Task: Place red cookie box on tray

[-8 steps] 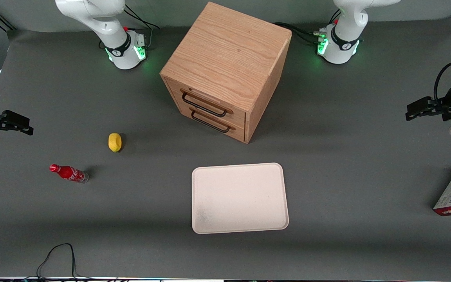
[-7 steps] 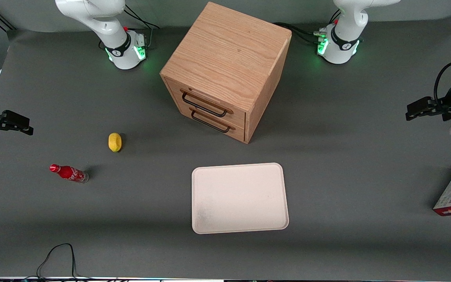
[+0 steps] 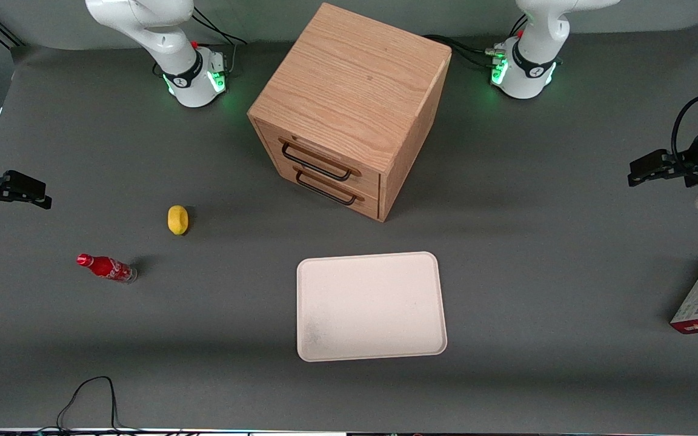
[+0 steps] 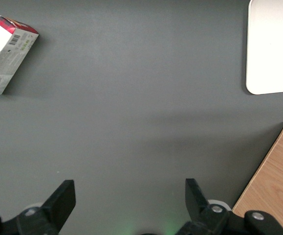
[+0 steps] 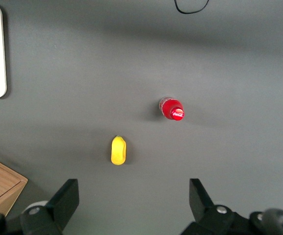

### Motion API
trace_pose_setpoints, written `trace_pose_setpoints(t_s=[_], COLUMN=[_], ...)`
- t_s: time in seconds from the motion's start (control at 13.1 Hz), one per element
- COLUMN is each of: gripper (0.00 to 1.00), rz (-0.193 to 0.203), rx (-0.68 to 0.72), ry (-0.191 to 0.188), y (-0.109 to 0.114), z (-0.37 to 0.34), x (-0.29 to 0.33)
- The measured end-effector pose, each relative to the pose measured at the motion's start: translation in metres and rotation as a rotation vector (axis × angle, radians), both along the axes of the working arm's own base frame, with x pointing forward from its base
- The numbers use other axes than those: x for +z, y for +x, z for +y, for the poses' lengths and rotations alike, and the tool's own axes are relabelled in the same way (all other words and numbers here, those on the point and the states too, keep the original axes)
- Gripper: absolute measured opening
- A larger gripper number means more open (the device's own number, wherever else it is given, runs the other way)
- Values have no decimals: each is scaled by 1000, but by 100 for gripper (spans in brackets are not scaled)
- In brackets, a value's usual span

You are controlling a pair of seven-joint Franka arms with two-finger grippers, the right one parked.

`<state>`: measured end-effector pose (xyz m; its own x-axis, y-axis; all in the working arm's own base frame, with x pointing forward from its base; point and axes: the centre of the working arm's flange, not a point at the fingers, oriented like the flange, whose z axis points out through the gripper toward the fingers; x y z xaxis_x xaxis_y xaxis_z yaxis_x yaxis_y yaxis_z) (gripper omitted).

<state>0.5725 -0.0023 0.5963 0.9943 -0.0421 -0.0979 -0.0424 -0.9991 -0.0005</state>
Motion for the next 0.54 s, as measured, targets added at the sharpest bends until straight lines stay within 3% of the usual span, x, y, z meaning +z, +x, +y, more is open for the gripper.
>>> trace_pose_setpoints(t_s=[0.31,0.54], gripper=[100,100], rz=[6,-31], rx=[-88,-159], ry=[13,18], y=[2,14], z=[31,100], x=[-5,-22])
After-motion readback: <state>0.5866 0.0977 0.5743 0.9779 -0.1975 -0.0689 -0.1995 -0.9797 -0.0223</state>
